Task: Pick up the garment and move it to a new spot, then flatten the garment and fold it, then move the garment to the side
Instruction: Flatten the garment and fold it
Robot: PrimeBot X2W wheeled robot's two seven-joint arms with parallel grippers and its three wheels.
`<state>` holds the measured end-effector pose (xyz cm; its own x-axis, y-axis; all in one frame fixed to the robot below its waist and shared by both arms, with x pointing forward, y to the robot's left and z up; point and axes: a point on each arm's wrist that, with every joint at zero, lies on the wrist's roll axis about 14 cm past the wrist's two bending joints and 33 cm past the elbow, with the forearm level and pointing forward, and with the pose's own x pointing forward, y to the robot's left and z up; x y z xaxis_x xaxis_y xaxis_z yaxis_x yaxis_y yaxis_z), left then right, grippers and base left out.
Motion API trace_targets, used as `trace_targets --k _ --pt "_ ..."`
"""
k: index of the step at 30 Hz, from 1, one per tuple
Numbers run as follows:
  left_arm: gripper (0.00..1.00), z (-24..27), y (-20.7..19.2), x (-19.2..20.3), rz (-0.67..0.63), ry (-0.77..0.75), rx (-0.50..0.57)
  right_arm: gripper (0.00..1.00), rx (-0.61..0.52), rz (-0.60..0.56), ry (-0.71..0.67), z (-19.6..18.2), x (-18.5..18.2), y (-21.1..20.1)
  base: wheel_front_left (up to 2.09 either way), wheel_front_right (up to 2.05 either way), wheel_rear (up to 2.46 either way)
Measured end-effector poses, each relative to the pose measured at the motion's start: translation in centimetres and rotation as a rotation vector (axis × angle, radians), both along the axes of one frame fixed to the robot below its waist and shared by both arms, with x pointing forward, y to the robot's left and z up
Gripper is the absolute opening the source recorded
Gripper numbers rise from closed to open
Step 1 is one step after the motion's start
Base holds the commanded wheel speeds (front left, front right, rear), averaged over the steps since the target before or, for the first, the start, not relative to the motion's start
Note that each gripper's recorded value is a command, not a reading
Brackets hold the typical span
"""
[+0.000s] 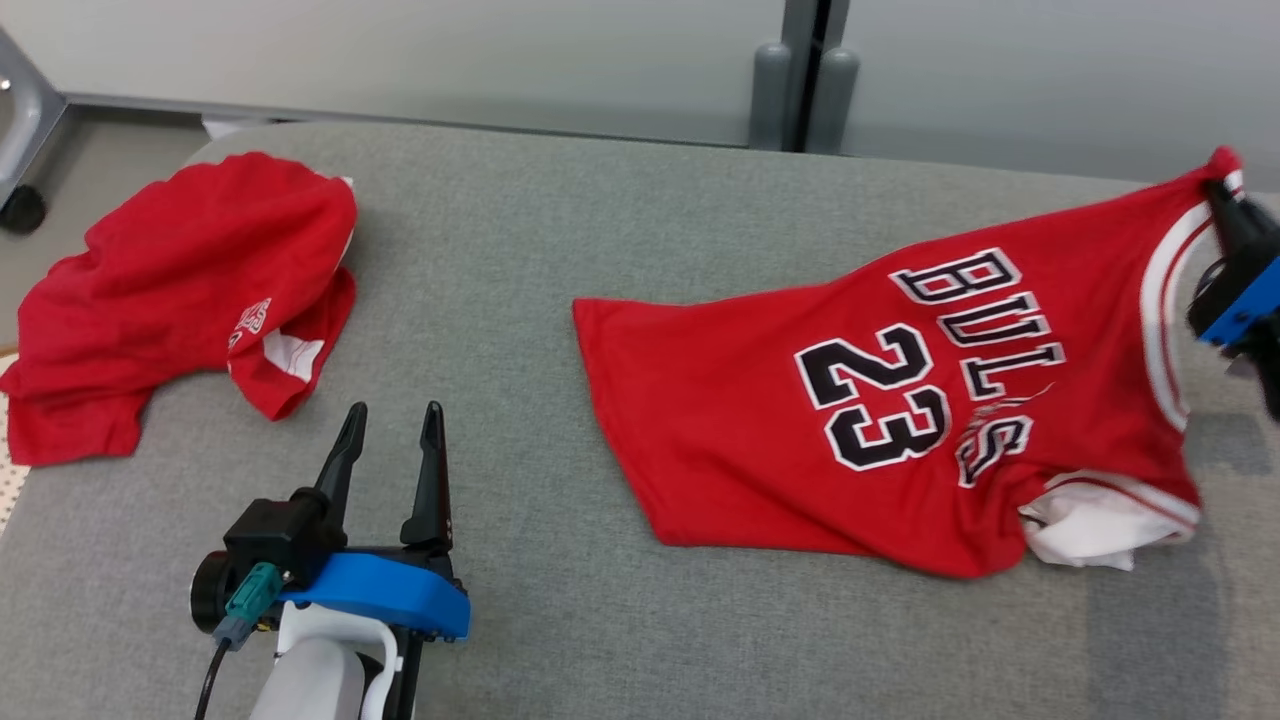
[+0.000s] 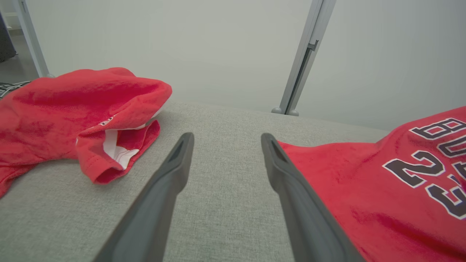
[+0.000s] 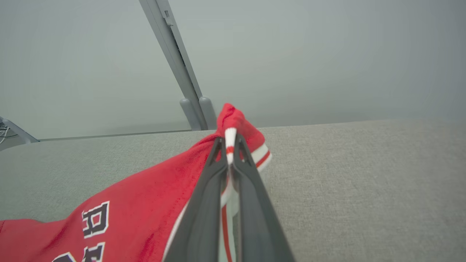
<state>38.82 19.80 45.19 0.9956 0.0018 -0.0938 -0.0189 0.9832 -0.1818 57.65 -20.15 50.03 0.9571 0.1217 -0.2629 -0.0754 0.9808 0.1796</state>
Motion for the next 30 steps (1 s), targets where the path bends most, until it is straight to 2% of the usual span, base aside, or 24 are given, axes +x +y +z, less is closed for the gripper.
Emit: trace_targets --k 4,8,9,10,12,19,25,30 --pt "1.00 -0.7 0.9 -0.1 0.030 0.024 0.002 0.00 -0.013 -0.027 -0.077 1.2 3.5 -0.2 0.00 0.00 0.00" --pt "1.00 -1.8 1.9 -0.4 0.060 0.058 0.007 0.00 -0.009 -0.059 -0.099 0.1 5.8 0.0 0.00 0.00 0.00" --pt "1.00 -1.9 2.1 -0.4 0.066 0.063 0.008 0.32 -0.014 -0.068 -0.089 -0.4 6.1 -0.2 0.00 0.00 0.00" --pt "1.00 -1.9 2.1 -0.4 0.066 0.063 0.008 1.00 -0.014 -0.068 -0.089 -0.4 6.1 -0.2 0.00 0.00 0.00" --pt "1.00 -2.4 2.8 -0.7 0.086 0.082 0.013 1.00 -0.008 -0.064 -0.030 -2.9 6.3 0.7 0.00 0.00 0.00" --pt "1.00 -2.0 2.3 -0.4 0.071 0.068 0.013 1.00 -0.005 -0.039 -0.039 -3.2 4.7 2.2 0.00 0.00 0.00" --pt "1.00 -1.3 0.5 0.0 0.009 0.041 0.013 1.00 0.026 -0.022 -0.143 0.5 2.2 2.5 0.00 0.00 0.00" --pt "1.00 -0.6 -1.9 0.4 -0.064 0.018 -0.002 1.00 0.035 -0.004 -0.201 2.0 -1.4 2.0 0.00 0.00 0.00"
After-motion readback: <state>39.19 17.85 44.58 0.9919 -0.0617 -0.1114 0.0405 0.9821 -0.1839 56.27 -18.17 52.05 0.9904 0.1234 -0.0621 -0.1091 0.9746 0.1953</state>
